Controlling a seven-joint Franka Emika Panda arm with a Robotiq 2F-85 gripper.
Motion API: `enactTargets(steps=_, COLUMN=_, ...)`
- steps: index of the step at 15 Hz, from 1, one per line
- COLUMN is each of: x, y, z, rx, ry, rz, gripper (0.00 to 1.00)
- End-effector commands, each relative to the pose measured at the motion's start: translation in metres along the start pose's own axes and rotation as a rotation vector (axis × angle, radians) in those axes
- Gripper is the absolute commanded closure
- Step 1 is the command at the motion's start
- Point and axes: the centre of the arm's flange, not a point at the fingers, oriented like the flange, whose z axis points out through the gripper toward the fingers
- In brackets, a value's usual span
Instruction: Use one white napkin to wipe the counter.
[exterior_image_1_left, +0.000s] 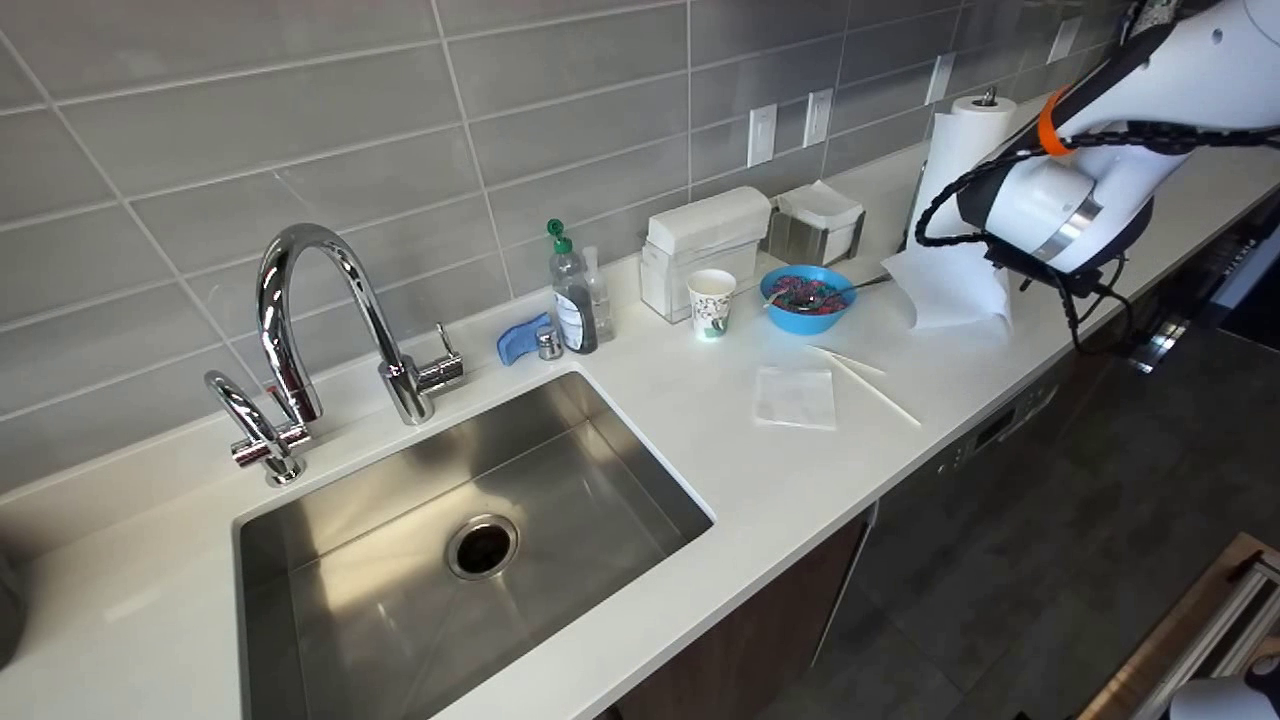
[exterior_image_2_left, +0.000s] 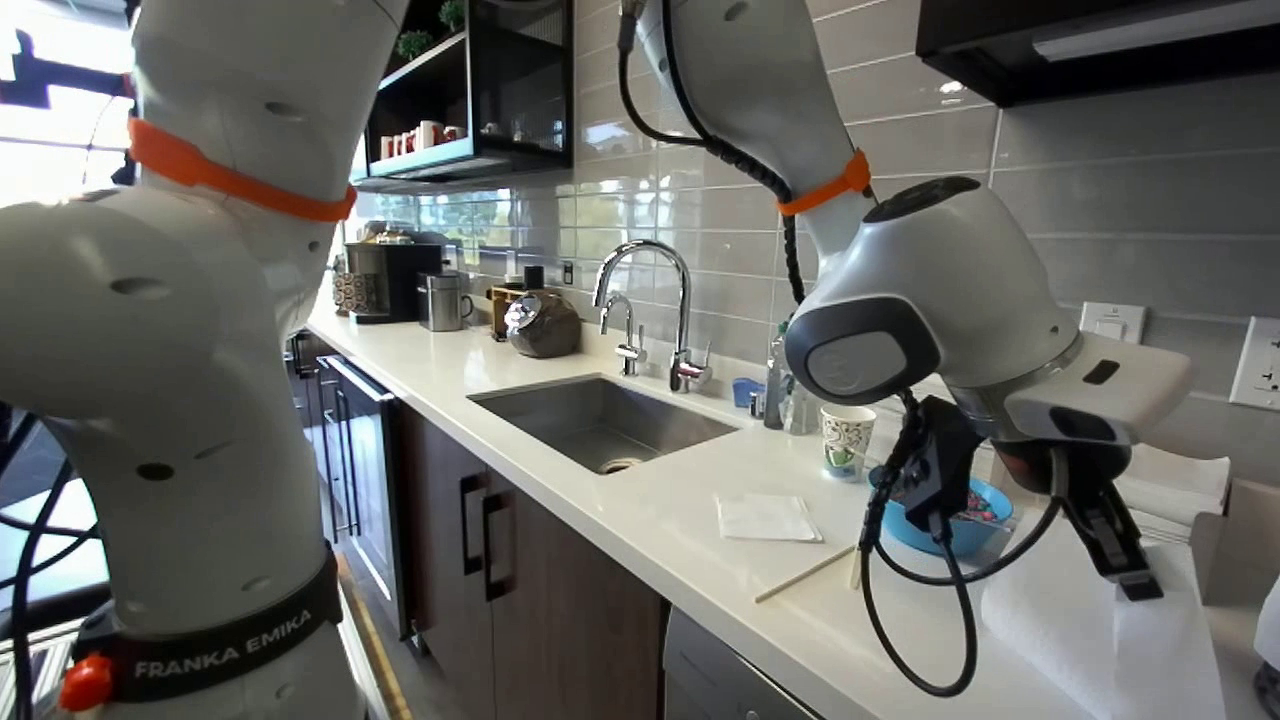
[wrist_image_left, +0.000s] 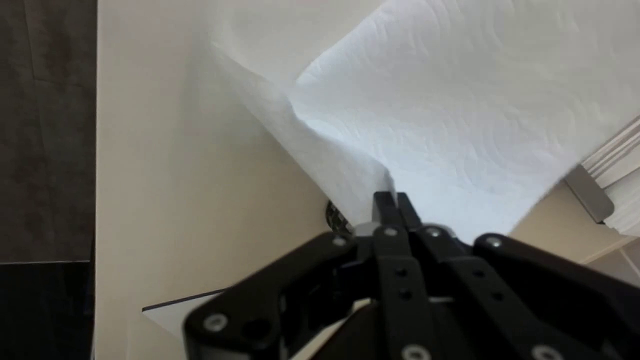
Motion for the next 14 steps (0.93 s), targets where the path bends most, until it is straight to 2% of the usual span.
enactTargets(steps=1, x=-0.007, y=-0.008, z=0.038, rx=-0.044, ry=0.044, rz=0.035, gripper=0.73)
enactTargets(steps=3, x=-0.005, y=-0.008, z=0.044, rx=-0.052, ry=0.057, rz=0.041, gripper=0.6)
enactTargets(steps=6, x=0.006, y=-0.007, z=0.027, rx=-0.042, ry=0.038, rz=0.019, gripper=0.37)
enactTargets(steps=8, x=0.017, y=-0.005, z=0.012, rx=-0.026, ry=0.066, rz=-0.005, gripper=0.22)
enactTargets(steps=9, x=0.023, y=-0.005, z=0.006, rx=-0.016, ry=0.074, rz=-0.032, gripper=0.15)
enactTargets(steps=11, x=0.03, y=-0.012, z=0.007, rx=-0.001, ry=0.094, rz=-0.16, gripper=0.01)
enactTargets(steps=13, x=0.038, y=-0.025, z=0.011, rx=-0.012, ry=0.128, rz=-0.296, gripper=0.0)
enactTargets(steps=14, x=0.038, y=-0.029, z=0.011, rx=0.01, ry=0.092, rz=-0.346, gripper=0.0)
